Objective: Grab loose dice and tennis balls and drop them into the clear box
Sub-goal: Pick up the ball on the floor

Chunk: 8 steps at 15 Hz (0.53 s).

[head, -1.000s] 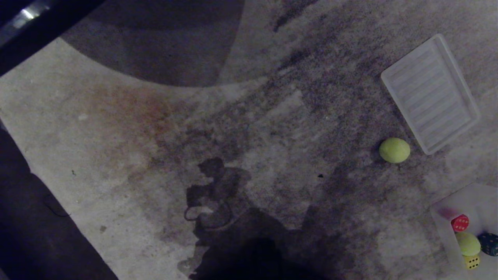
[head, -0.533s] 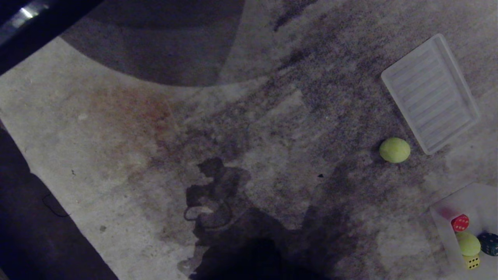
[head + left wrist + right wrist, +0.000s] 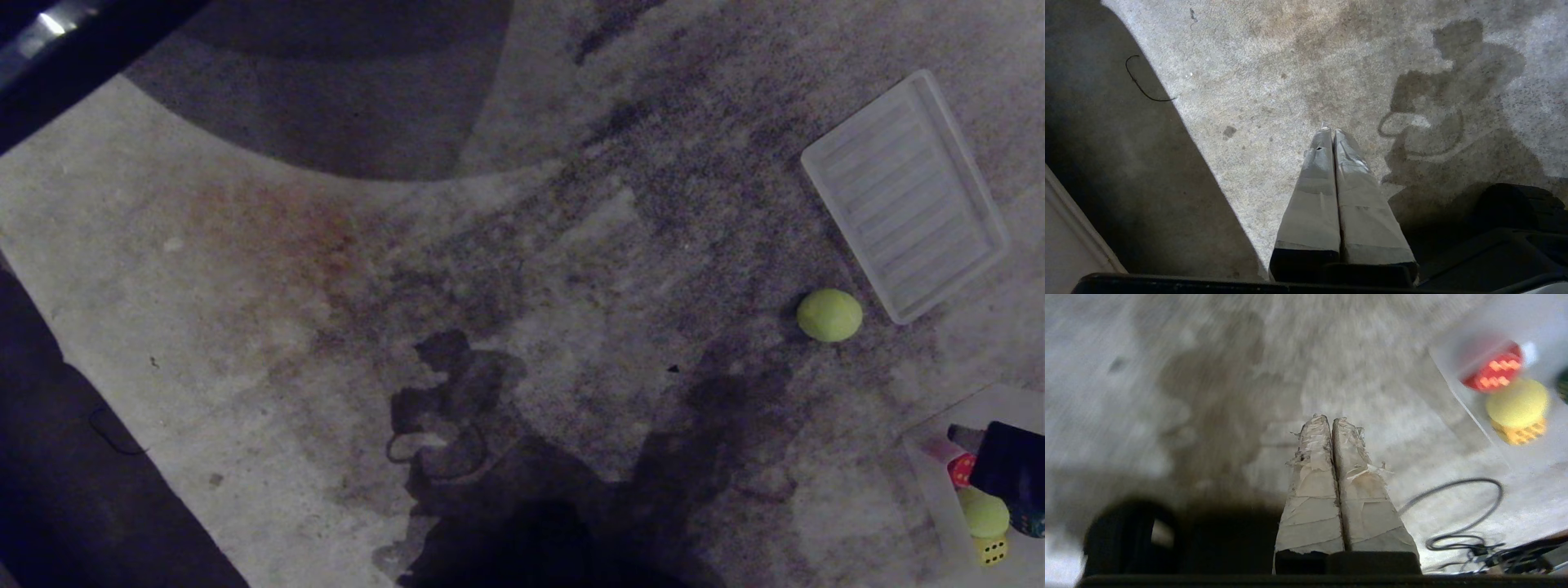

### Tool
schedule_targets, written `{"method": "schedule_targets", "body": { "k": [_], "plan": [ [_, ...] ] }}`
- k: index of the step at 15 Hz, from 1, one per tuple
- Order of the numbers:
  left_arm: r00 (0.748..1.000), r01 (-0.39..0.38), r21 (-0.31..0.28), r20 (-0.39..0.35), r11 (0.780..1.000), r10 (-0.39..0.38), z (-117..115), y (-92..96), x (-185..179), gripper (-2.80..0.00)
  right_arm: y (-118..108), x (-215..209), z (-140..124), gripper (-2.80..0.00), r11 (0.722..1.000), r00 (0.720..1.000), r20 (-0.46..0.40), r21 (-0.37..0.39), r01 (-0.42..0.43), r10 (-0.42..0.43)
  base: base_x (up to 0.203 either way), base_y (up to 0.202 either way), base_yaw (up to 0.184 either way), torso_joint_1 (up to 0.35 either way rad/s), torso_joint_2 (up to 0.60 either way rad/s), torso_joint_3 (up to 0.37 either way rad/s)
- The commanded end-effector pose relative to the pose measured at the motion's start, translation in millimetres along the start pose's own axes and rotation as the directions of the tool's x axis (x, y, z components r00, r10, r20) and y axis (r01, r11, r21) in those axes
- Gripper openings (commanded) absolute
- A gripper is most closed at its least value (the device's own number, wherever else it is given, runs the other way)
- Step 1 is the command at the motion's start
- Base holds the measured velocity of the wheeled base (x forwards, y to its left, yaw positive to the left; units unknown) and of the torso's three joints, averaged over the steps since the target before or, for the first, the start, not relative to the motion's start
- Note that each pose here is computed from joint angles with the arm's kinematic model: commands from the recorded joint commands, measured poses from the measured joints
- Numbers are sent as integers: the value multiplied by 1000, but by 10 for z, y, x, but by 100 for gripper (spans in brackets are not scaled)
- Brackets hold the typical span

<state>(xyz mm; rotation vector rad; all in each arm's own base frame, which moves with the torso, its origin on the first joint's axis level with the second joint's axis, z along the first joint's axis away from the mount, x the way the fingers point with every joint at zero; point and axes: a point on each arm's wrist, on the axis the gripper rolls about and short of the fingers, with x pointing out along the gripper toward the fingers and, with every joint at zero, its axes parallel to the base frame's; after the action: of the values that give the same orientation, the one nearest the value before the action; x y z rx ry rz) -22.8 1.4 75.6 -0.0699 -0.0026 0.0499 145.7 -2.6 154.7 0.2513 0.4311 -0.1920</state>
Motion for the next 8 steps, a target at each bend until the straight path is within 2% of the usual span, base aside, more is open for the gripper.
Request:
{"method": "schedule_targets", "body": {
  "k": [1,2,3,8],
  "plan": [
    [1000,-1,-1,-2,1000,1,-4,0,2,-280,76,646,-66,-280,999,994,-97,0,40,-40,0,0,0,0,0,0],
    [1000,-1,-1,-2,1000,1,-4,0,2,-280,100,749,-38,-280,999,996,-76,12,39,-38,0,0,0,0,0,0],
    [1000,-1,-1,-2,1000,1,-4,0,2,-280,125,826,6,0,999,999,-44,26,27,-26,0,0,0,0,0,0],
    [1000,-1,-1,-2,1000,1,-4,0,2,-280,204,958,181,0,1000,1000,26,21,-15,15,0,0,0,0,0,0]
  ]
}}
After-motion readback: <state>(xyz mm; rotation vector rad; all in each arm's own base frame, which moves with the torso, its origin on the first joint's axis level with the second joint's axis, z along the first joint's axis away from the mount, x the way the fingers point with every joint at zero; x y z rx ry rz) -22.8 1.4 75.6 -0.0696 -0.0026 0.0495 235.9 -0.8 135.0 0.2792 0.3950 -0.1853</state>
